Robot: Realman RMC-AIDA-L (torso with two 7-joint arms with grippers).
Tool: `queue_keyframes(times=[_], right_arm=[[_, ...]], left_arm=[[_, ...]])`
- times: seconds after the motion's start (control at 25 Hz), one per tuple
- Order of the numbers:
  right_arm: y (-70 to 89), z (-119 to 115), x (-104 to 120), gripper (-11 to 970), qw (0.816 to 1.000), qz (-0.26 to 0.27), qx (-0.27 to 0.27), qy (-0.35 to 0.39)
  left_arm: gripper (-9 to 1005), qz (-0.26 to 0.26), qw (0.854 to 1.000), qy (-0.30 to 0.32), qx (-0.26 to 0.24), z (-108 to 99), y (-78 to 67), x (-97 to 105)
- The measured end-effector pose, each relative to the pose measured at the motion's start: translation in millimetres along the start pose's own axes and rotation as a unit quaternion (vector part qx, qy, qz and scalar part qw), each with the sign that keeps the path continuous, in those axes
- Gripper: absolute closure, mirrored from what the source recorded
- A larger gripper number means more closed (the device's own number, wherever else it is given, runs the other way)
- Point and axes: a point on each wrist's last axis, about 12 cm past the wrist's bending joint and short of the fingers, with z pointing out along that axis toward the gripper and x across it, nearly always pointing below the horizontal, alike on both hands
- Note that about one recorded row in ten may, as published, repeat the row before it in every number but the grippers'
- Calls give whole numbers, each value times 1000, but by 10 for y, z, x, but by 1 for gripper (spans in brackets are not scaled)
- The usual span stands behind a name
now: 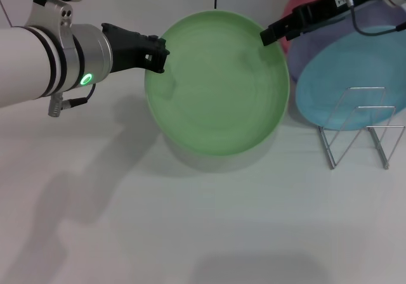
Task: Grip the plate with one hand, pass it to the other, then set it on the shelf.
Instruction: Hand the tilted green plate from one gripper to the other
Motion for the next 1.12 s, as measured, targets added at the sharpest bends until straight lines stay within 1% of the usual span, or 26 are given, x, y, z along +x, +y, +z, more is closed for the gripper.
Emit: queue_keyframes(times=[0.36, 0.6, 0.76, 1.12], right_arm=[[-16, 49, 18, 402, 1000, -1, 0, 5], [-29, 65, 19, 419, 1000, -5, 9, 9], [-9, 122, 26, 430, 1000, -14, 13, 12], [22, 156, 4, 455, 999, -27, 21, 21]], left_arm=[[965, -1, 1000, 0, 3, 0, -7, 0], [964, -1, 1000, 0, 2, 4, -5, 4], [965, -2, 1000, 3, 2, 26, -1, 23], [950, -1, 1000, 2, 4, 40, -12, 10]])
